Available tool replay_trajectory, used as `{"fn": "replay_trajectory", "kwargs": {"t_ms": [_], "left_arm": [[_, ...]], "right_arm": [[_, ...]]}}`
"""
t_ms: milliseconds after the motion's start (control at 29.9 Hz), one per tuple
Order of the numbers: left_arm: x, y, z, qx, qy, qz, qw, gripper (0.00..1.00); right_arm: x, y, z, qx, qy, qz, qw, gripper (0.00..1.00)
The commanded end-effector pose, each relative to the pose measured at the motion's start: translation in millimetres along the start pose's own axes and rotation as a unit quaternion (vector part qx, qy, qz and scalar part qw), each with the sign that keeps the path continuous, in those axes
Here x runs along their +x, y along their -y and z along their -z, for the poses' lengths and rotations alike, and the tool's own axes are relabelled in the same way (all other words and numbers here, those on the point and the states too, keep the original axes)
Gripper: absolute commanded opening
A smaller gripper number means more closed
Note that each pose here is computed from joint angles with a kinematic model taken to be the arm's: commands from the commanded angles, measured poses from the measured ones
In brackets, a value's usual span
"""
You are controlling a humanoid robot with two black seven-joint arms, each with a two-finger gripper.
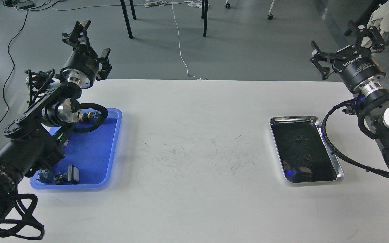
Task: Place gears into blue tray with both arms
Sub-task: 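Swing the right gripper out over the metal tray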
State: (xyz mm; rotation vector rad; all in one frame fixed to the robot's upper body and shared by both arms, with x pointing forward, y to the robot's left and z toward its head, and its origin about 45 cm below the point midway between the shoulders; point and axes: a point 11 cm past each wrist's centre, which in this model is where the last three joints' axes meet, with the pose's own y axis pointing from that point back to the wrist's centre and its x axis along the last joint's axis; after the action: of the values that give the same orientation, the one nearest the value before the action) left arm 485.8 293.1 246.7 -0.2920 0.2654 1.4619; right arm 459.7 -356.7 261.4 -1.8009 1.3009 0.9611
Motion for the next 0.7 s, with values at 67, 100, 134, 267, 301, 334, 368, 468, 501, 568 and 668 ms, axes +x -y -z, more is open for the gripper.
{"fn": "replay_trajectory", "kwargs": {"t_ms": [67,100,134,267,301,334,368,468,501,568,668], "left_arm": [[-3.7,-0.3,3.9,0.002,0.004,0.005,1.0,0.98],[-4.9,0.1,3.5,0.001,0.003,0.006,1.0,0.98],[-5.2,0.2,2.8,0.0,0.002,0.007,1.0,0.98],[-9.7,3.1,-0.9,0.001,0.005,0.012,1.0,0.98],[-9.4,3.1,-2.6,-0.002,0.004,0.013,1.0,0.98],[-11.3,3.6,-3.9,-0.004,0.004,0.015,1.0,0.98],[-12.8,4.0,-5.5,-0.005,0.004,0.016,1.0,0.98],[-15.5,4.4,-7.3,-0.006,0.006,0.018,1.0,0.98],[-15.3,4.4,-7.3,-0.006,0.007,0.018,1.0,0.98],[-14.7,4.4,-8.2,-0.009,0.009,0.017,1.0,0.98],[-13.2,4.0,-8.9,-0.011,0.008,0.015,1.0,0.98]], "right_arm": [[-3.8,10.6,-15.7,-0.004,0.012,0.007,1.0,0.99],[-4.3,11.0,-16.0,-0.005,0.011,0.008,1.0,0.99],[-5.3,11.6,-16.3,-0.006,0.011,0.009,1.0,0.99],[-11.6,13.9,-18.3,-0.013,0.006,0.019,1.0,0.99],[-11.8,14.2,-19.3,-0.015,0.004,0.019,1.0,0.99],[-12.0,14.0,-20.0,-0.018,0.0,0.019,1.0,0.99],[-13.5,13.9,-21.1,-0.024,-0.008,0.021,0.999,0.99],[-14.4,13.4,-22.4,-0.036,-0.031,0.021,0.999,0.99],[-14.3,13.2,-22.6,-0.04,-0.04,0.021,0.998,0.99],[-14.0,11.2,-15.9,-0.057,-0.078,0.015,0.995,0.99],[-24.4,12.5,10.6,-0.09,-0.167,0.007,0.982,0.99]]}}
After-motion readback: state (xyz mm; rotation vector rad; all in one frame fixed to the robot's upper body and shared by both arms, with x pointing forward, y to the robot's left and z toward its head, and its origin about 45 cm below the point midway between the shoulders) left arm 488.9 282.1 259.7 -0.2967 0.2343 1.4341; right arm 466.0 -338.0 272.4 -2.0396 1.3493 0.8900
